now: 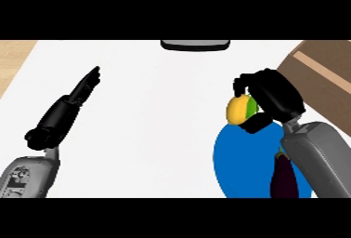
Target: Pick the lemon from the plate and place it in the cardboard box
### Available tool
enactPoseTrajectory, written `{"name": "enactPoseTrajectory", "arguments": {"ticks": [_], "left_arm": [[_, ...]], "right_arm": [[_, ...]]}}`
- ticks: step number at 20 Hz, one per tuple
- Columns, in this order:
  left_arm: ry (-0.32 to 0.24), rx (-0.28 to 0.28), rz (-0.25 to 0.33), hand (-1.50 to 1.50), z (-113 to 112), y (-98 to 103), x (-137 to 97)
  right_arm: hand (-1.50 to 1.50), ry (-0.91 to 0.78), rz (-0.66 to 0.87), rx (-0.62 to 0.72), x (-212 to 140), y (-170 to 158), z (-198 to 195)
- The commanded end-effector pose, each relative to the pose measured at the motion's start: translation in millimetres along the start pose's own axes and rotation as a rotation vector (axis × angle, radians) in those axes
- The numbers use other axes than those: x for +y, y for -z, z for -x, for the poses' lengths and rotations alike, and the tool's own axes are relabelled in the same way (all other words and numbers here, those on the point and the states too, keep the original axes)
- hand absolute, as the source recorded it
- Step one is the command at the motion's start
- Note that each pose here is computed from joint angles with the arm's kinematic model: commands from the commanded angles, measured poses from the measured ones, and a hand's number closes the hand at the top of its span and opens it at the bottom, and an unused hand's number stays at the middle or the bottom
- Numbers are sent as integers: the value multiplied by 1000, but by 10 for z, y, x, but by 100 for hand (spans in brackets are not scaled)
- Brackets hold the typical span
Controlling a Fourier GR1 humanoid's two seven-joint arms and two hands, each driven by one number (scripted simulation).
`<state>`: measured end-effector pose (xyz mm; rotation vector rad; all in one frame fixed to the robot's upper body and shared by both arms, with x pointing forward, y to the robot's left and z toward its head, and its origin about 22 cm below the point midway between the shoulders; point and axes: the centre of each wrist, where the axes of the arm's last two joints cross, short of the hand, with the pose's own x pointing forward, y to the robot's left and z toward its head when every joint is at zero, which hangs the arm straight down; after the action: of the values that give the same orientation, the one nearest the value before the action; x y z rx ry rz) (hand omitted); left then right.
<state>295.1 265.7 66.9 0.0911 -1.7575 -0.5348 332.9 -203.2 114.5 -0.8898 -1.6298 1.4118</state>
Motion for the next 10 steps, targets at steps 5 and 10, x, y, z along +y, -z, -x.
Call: {"name": "enactPoseTrajectory", "arguments": {"ticks": [5, 10], "left_arm": [[-2, 24, -21, 0, 53, -66, -6], [4, 11, -23, 0, -40, 59, 146]], "right_arm": [[150, 124, 277, 190, -647, 62, 202], [150, 202, 410, 396, -1023, 22, 607]]}}
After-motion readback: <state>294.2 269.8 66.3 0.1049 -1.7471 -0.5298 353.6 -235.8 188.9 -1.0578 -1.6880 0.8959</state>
